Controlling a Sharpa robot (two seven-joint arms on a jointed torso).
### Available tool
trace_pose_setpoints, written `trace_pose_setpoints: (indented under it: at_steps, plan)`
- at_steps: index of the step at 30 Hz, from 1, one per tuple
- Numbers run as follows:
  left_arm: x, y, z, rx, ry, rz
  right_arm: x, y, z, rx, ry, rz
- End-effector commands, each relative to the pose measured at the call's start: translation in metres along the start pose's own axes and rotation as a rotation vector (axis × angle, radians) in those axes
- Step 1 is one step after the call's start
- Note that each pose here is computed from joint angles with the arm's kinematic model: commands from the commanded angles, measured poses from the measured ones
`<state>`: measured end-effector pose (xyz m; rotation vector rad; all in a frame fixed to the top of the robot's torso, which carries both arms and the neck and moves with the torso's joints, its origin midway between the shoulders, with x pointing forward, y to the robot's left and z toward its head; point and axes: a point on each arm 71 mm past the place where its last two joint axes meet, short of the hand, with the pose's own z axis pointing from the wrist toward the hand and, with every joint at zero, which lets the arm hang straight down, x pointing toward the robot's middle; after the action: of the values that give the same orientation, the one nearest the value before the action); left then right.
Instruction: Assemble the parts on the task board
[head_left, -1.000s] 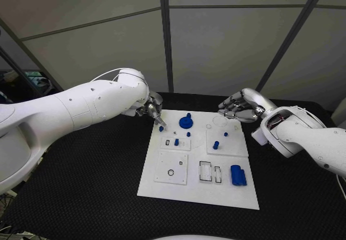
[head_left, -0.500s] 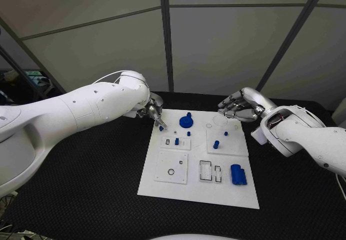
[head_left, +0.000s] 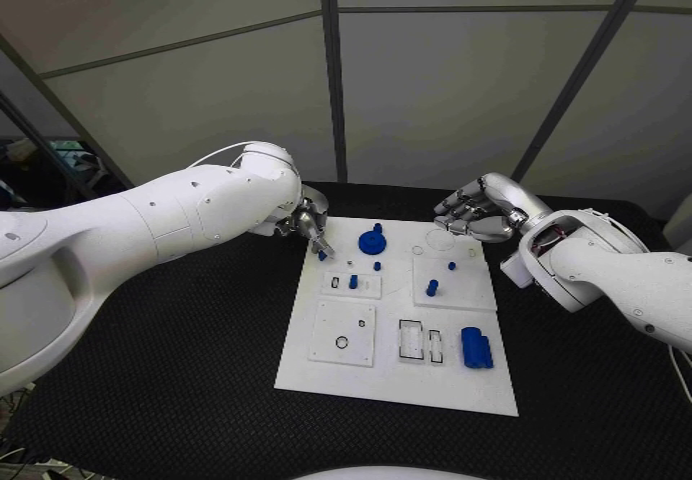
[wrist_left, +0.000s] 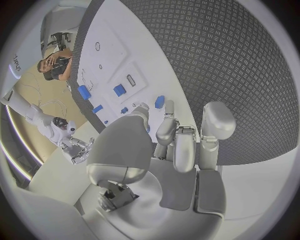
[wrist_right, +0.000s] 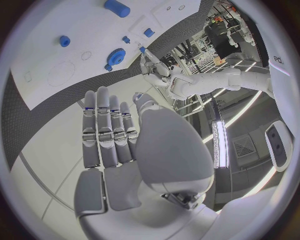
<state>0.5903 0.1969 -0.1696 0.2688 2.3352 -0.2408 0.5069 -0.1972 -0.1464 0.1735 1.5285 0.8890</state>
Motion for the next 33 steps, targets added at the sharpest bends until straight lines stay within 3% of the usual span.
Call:
trace_pose_setpoints:
  at_steps: [1,33]
  plan:
    - [-0.0002,-0.0009,0.0000,0.012,0.005,0.006,-0.0009,0.0018,0.0007,-0.012,-0.007,0.003]
    - [0.0010,-0.0063,0.0028,0.041,0.002,0.006,0.0010,0.0036,0.0019,-0.016,-0.001,0.007]
